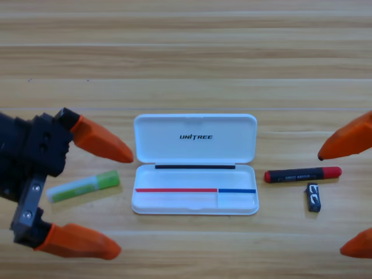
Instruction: Clean up eraser and pencils
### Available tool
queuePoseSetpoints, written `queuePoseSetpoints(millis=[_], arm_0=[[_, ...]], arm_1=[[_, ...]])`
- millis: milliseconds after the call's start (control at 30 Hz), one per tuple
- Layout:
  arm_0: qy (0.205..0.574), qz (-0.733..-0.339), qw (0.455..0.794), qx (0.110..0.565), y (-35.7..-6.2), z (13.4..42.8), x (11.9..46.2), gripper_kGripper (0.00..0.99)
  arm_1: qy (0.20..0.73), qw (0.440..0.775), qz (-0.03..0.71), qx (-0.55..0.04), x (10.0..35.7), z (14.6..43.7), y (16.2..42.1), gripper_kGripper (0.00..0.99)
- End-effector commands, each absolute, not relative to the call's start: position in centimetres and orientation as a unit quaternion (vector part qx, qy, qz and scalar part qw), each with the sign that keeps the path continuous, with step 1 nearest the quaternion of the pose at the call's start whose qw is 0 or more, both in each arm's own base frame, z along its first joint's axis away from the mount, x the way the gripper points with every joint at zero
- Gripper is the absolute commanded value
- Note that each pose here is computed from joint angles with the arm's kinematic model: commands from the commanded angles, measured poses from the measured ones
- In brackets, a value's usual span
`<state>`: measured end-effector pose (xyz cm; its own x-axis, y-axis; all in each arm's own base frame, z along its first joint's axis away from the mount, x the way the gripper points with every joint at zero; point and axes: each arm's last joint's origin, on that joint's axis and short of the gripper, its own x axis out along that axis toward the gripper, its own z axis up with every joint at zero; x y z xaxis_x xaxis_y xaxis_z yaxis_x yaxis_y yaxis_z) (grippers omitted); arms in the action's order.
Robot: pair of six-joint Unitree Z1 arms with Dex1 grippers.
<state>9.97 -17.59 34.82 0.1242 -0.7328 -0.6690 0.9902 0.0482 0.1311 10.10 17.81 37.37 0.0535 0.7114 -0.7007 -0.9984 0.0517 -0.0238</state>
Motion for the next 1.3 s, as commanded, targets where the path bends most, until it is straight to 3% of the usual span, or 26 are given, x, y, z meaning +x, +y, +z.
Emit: queuePoseSetpoints(millis=[33,133,267,367,467,633,733,933,1200,1300], arm_0=[[0.216,-0.637,0.675,0.304,-18.3,34.6,9.6,0.945],[0.192,-0.642,0.676,0.306,-18.1,34.7,9.4,0.923],[0.191,-0.643,0.676,0.306,-18.2,34.9,9.4,0.925],[0.193,-0.639,0.674,0.318,-18.1,34.9,9.5,0.925],[0.202,-0.610,0.682,0.349,-18.4,35.0,10.1,0.925],[0.264,-0.514,0.680,0.451,-21.7,35.3,13.7,0.928],[0.287,-0.436,0.693,0.497,-21.5,34.4,16.1,0.939],[0.386,-0.372,0.671,0.512,-20.8,30.2,22.1,0.951],[0.474,-0.355,0.636,0.494,-19.8,25.1,25.6,0.950],[0.497,-0.360,0.630,0.475,-19.3,23.8,26.7,0.945]], arm_1=[[0.288,0.665,0.632,-0.276,10.1,35.9,18.4,0.971],[0.288,0.665,0.631,-0.275,10.1,35.9,18.4,0.971],[0.287,0.673,0.628,-0.265,9.9,36.3,18.1,0.977],[0.295,0.690,0.608,-0.261,10.2,36.3,17.8,0.988],[0.310,0.717,0.571,-0.252,11.0,36.4,17.4,0.989],[0.378,0.770,0.483,-0.175,13.9,36.1,16.5,0.989],[0.411,0.814,0.376,-0.161,14.8,35.0,16.0,0.989],[0.522,0.779,0.301,-0.172,16.7,31.1,17.0,0.985],[0.590,0.756,0.234,-0.160,19.1,26.9,19.4,0.989],[0.606,0.766,0.173,-0.128,20.1,25.5,20.0,0.989]])
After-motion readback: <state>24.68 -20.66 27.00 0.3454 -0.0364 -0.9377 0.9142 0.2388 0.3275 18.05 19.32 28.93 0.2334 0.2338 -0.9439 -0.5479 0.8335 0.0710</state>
